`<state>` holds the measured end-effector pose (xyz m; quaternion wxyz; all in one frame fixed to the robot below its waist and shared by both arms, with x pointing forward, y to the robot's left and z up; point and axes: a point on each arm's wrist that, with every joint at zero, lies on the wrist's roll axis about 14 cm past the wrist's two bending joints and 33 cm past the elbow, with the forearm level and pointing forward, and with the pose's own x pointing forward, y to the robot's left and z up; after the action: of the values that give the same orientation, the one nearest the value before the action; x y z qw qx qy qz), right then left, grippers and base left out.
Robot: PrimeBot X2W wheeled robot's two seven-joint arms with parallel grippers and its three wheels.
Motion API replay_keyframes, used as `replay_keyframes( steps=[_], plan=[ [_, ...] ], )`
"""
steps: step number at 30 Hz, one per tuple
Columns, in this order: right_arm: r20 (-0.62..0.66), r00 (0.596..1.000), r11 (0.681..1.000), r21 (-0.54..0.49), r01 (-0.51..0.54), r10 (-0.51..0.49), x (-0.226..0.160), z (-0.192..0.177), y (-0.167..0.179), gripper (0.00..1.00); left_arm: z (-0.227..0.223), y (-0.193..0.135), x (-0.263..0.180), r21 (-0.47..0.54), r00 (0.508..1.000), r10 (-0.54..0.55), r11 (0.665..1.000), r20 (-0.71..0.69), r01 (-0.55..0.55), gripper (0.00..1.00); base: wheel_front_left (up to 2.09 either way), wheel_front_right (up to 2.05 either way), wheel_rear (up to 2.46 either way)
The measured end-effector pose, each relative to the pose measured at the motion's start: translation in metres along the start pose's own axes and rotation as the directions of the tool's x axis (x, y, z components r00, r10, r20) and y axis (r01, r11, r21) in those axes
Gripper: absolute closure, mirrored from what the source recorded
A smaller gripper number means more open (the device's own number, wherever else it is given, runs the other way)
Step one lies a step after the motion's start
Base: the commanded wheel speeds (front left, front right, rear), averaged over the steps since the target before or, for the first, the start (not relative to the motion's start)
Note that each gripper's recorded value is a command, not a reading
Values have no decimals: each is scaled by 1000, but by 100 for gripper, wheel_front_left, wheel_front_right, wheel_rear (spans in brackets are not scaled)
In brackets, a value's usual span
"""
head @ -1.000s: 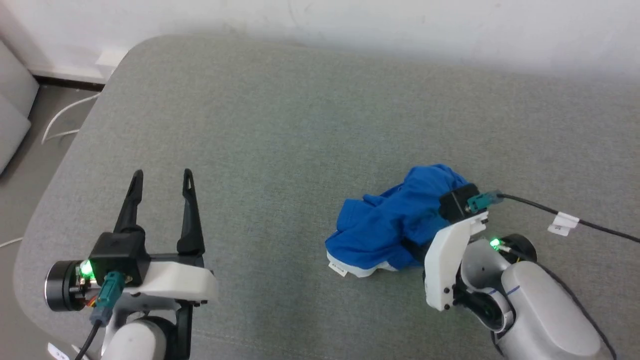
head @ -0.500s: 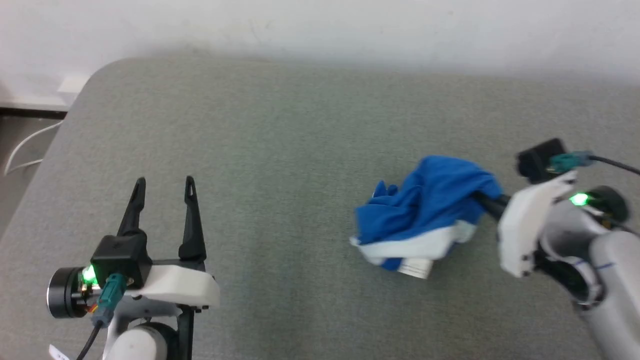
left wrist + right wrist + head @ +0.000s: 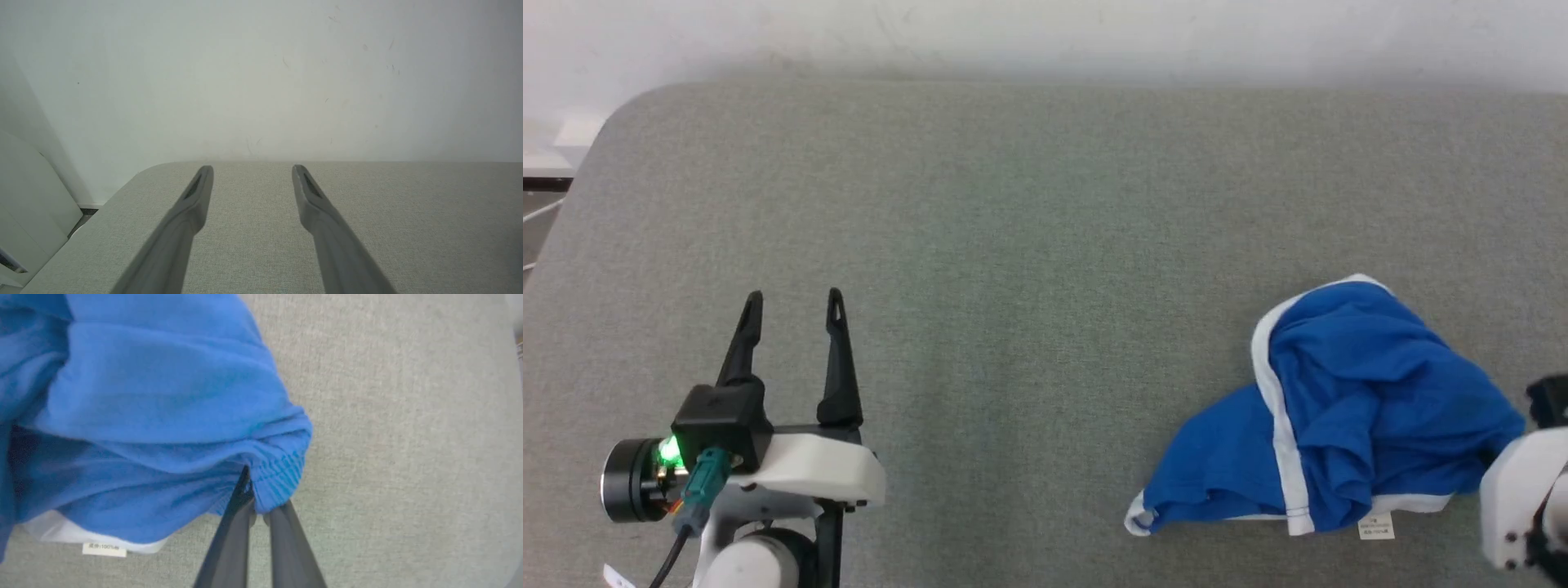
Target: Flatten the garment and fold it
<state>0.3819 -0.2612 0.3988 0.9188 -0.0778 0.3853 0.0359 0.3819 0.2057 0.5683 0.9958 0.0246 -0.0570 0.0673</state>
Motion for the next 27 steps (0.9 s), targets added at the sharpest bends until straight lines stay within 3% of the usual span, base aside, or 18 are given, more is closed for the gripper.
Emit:
replay_keyframes(
  steps=[1,2,3,8,12,16,21,27],
  plan=[
    [-17,1000,1000,17,6,-6,1,-9,1,79,-1,0,1,0,1000,0,1000,-3,0,0,0,0,0],
    [-27,1000,1000,28,7,-7,1,-16,4,21,-2,-1,1,0,1000,-1,1000,-5,1,0,0,0,0],
    [-27,1000,999,31,7,-6,2,-20,8,0,-2,-1,2,1,1000,-3,1000,-7,3,0,0,0,0],
    [138,989,994,98,41,-54,-3,1,6,0,-1,-3,0,2,1000,-9,1000,-8,9,0,0,0,0],
    [308,943,988,126,88,-124,-21,28,-6,0,3,-1,-3,7,1000,-10,1000,-2,10,0,0,0,0],
    [387,912,988,124,91,-132,-37,41,-5,0,7,1,-6,12,1000,-9,1000,6,9,0,0,0,0],
    [382,923,996,85,24,-55,-54,45,16,0,8,3,-15,13,1000,-10,1000,-1,10,0,0,0,0],
    [178,970,986,-13,-168,168,-63,17,74,0,14,1,-20,7,1000,-18,1000,6,18,0,0,0,0]
  ],
)
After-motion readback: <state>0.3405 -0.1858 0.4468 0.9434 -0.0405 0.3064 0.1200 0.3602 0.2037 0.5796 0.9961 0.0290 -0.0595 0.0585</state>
